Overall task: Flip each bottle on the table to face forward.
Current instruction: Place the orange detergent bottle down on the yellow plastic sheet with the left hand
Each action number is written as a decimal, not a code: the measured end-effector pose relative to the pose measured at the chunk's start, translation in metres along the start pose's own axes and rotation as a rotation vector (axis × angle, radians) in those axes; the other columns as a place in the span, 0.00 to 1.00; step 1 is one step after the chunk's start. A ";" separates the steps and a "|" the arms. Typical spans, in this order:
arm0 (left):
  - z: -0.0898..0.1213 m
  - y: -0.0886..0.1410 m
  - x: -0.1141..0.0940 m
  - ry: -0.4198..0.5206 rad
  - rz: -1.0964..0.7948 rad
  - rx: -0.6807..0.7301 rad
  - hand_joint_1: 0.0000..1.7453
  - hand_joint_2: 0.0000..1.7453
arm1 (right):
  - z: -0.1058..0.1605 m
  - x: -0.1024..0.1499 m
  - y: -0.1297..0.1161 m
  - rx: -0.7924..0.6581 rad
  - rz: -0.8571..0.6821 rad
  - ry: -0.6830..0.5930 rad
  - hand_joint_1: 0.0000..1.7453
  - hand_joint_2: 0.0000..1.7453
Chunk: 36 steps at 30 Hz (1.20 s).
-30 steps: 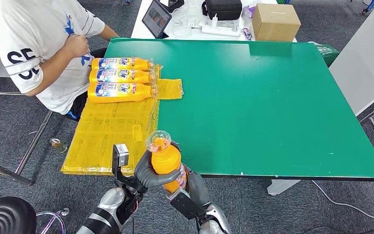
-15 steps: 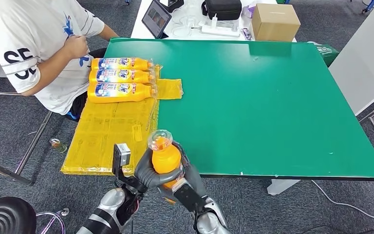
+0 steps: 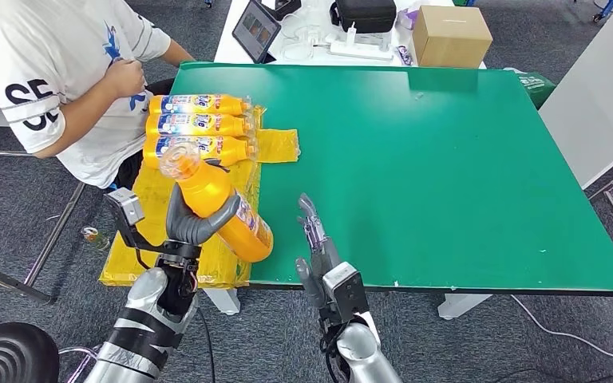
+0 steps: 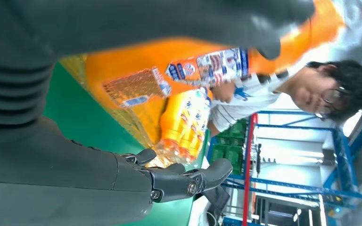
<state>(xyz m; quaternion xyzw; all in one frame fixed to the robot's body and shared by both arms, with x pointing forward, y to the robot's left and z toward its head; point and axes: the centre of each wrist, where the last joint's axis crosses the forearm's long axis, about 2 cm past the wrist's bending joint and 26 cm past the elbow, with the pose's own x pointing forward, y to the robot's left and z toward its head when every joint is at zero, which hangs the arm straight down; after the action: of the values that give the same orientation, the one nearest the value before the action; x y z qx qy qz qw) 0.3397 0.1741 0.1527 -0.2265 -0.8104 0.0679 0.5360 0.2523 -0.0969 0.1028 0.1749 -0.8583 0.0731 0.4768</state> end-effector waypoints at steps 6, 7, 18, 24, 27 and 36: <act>-0.012 0.007 0.009 -0.086 -0.087 0.073 1.00 1.00 | -0.004 0.007 -0.004 -0.024 -0.014 -0.032 0.00 0.00; -0.014 0.008 0.010 -0.092 -0.090 0.075 1.00 1.00 | -0.004 0.008 -0.005 -0.026 -0.014 -0.035 0.00 0.00; -0.020 0.016 0.019 -0.211 -0.542 0.165 1.00 1.00 | -0.009 0.021 -0.012 -0.172 0.076 -0.094 0.00 0.00; -0.034 0.032 0.012 -0.251 -1.264 0.139 1.00 1.00 | -0.028 0.055 -0.027 -0.415 0.222 -0.240 0.00 0.00; -0.032 0.045 -0.005 -0.163 -1.484 0.065 1.00 1.00 | -0.032 0.064 -0.029 -0.450 0.238 -0.278 0.00 0.00; -0.012 0.078 -0.032 0.059 -1.681 -0.095 1.00 1.00 | -0.033 0.071 -0.031 -0.477 0.230 -0.302 0.00 0.00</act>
<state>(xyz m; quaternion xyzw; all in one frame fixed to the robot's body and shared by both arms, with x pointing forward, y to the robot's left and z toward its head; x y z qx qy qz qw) 0.3838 0.2281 0.1031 0.4282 -0.6970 -0.3939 0.4191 0.2554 -0.1325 0.1791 -0.0313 -0.9266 -0.1037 0.3600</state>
